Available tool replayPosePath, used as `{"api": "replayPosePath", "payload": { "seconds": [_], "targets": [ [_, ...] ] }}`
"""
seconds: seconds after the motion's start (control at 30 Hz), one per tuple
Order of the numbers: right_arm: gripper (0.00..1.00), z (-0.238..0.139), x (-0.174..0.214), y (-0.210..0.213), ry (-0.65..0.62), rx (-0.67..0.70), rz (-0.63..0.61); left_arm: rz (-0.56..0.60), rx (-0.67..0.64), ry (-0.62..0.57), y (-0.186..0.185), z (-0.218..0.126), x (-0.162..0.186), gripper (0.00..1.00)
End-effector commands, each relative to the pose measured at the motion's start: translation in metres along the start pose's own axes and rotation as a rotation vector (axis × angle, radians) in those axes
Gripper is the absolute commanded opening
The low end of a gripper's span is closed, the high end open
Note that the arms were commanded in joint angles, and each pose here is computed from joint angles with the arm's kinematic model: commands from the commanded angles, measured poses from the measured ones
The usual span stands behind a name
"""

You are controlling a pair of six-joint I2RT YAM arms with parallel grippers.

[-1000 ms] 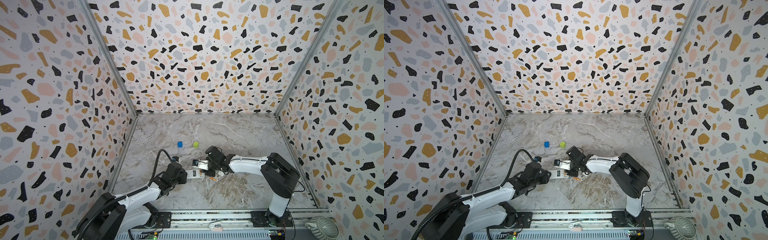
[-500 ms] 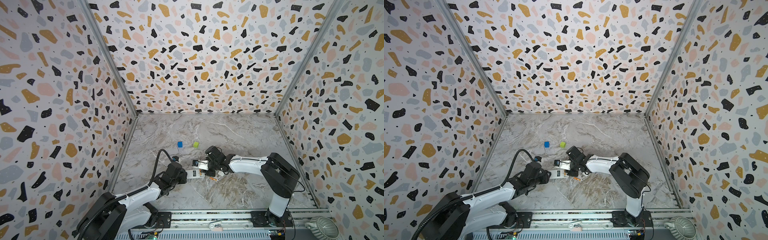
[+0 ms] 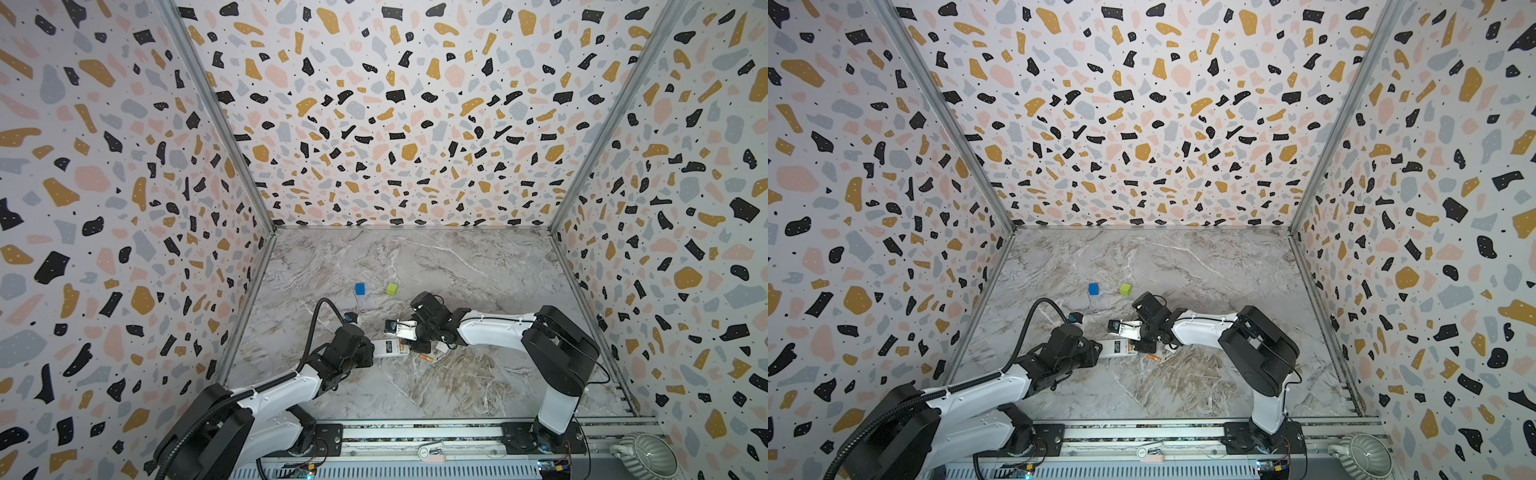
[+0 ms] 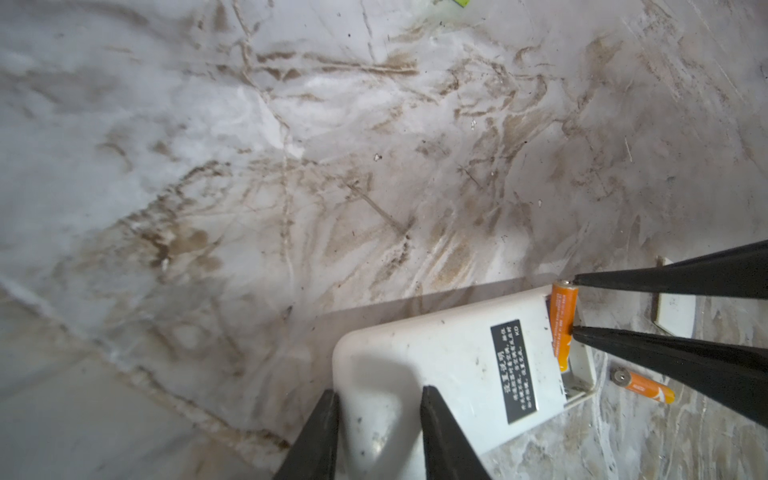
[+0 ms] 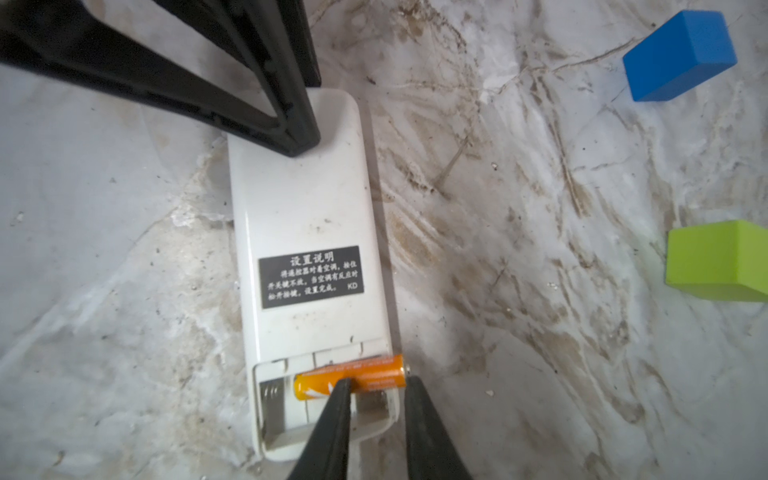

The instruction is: Load the batteries into the remote control

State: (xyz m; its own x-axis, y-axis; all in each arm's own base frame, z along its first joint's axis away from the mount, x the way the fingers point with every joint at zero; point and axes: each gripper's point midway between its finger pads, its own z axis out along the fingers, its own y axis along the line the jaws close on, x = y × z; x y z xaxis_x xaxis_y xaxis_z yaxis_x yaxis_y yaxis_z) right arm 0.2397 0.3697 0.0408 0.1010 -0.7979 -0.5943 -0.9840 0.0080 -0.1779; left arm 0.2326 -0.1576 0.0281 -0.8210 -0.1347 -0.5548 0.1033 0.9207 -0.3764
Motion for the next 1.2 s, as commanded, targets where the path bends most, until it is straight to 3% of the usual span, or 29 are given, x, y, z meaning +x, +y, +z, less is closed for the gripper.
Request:
{"api": "replayPosePath", "payload": {
  "seconds": [0.0, 0.53, 0.83, 1.17],
  "targets": [
    [0.25, 0.018, 0.033, 0.065, 0.117, -0.204, 0.021, 0.016, -0.042, 0.078, 0.015, 0.003, 0.025, 0.35],
    [0.36, 0.002, 0.011, 0.041, 0.039, -0.070, -0.012, 0.018, -0.039, 0.074, 0.015, 0.002, 0.024, 0.35],
    [0.47, -0.003, 0.003, 0.030, 0.022, -0.018, -0.039, 0.015, -0.040, 0.078, 0.015, 0.002, 0.025, 0.34],
    [0.48, -0.008, -0.004, 0.011, 0.003, 0.041, -0.032, 0.017, -0.042, 0.079, 0.016, 0.003, 0.025, 0.33]
  ]
}}
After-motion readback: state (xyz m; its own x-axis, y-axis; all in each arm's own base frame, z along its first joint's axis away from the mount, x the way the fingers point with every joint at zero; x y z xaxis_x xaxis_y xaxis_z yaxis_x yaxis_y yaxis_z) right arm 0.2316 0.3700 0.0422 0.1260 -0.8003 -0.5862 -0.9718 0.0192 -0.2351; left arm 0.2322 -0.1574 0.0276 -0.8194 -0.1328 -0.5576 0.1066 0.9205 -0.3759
